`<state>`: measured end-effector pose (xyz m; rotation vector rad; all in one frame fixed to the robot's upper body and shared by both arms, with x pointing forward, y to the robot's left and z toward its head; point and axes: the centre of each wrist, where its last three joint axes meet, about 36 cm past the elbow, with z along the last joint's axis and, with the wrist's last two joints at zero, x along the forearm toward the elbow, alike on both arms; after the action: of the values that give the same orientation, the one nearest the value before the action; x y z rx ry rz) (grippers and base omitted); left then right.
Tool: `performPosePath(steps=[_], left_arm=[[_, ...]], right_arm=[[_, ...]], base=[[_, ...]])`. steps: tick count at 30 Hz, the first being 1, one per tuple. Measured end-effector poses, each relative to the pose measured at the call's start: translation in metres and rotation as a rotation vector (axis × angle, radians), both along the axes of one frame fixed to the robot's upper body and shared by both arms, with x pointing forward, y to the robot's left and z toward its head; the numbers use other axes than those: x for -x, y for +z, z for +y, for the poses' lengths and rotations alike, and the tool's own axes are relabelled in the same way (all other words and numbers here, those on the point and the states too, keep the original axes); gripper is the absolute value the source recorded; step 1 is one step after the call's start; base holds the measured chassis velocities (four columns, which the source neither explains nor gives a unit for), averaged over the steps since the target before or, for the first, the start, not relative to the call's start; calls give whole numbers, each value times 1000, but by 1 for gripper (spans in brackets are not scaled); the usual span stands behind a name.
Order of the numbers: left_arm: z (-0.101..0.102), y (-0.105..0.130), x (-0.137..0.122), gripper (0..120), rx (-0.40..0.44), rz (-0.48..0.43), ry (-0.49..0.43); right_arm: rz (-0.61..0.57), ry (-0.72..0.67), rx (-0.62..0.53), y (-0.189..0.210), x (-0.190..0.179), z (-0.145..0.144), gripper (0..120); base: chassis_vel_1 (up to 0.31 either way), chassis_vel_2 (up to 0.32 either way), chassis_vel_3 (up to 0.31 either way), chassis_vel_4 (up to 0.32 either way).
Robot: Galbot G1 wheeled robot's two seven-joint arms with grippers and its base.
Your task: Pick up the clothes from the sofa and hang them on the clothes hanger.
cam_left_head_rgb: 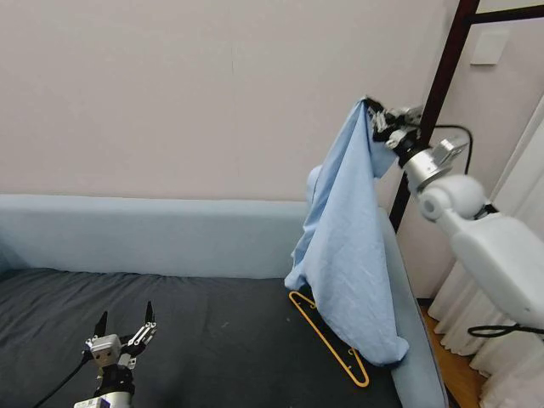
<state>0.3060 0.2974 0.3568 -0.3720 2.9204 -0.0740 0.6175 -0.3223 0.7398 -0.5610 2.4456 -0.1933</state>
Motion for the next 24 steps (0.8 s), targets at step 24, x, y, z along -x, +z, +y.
performPosePath(steps=[24], left_arm=[[13, 2, 20, 100, -31, 21, 40]], right_arm=[[633, 179, 175, -413, 116, 228, 0]], base=[[0, 0, 0, 0]])
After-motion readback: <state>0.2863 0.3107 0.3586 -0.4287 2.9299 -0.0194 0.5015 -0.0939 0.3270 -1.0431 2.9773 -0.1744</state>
